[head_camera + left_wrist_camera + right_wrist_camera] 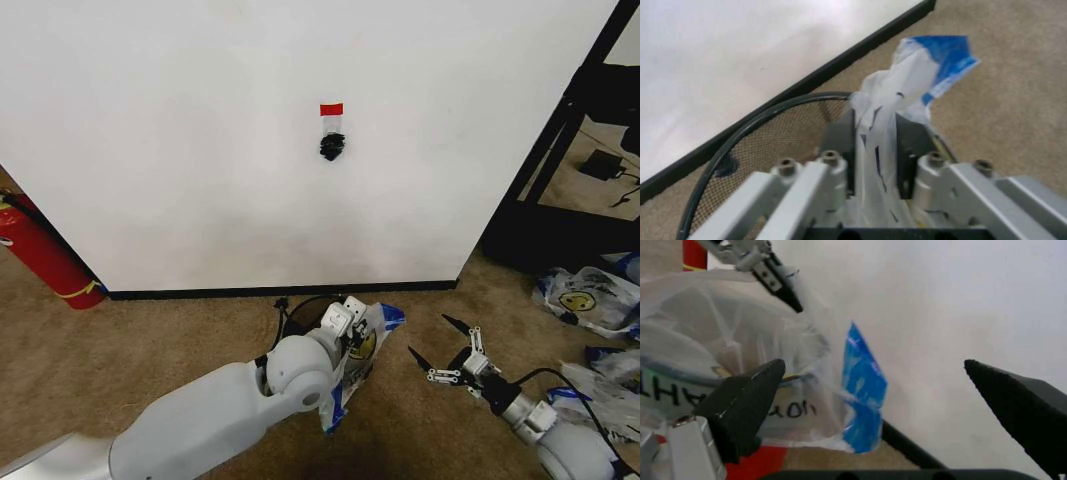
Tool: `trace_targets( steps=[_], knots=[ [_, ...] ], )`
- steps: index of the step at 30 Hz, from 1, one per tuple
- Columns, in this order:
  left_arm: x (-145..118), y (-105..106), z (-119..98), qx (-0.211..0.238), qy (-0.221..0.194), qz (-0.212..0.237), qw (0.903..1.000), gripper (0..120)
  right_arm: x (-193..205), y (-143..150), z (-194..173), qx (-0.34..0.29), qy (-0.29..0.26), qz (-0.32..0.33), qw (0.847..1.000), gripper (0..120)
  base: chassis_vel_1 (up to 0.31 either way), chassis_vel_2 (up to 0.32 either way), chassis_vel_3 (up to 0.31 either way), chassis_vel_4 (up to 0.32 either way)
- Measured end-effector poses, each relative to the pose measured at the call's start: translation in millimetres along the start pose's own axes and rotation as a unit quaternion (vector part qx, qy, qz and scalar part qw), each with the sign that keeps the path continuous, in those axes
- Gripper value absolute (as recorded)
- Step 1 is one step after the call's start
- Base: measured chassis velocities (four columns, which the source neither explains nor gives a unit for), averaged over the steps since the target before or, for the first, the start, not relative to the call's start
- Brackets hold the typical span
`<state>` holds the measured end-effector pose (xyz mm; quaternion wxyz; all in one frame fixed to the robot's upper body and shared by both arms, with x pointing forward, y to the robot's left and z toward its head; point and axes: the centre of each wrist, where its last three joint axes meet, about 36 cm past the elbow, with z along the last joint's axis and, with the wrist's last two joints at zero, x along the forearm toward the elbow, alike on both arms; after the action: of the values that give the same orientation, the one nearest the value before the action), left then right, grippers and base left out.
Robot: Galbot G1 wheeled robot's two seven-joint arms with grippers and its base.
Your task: Pick up the garbage bag from the wall and place it over the trash bin.
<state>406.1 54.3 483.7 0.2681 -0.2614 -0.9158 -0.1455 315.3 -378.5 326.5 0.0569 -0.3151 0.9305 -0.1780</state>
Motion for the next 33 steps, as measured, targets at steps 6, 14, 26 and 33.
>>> trace_targets(
  steps=[6, 14, 26, 33],
  knots=[
    [-14, 20, 17, 0.020, 0.029, -0.026, 0.9990, 0, -7, 31, 4, -0.069, 0.013, 0.010, 0.997, 100, 0.000, 0.000, 0.000, 0.000],
    [-22, 32, 27, 0.022, 0.036, -0.040, 0.9983, 0, -24, 70, -22, -0.205, 0.063, 0.047, 0.976, 100, 0.000, 0.000, 0.000, 0.000],
    [-39, 71, 38, -0.041, 0.037, -0.057, 0.9968, 0, -62, 87, -71, -0.375, 0.156, 0.078, 0.910, 100, 0.000, 0.000, 0.000, 0.000],
    [-39, 79, 39, -0.072, 0.031, -0.058, 0.9952, 0, -90, 87, -82, -0.415, 0.204, 0.095, 0.882, 100, 0.000, 0.000, 0.000, 0.000]
  ],
)
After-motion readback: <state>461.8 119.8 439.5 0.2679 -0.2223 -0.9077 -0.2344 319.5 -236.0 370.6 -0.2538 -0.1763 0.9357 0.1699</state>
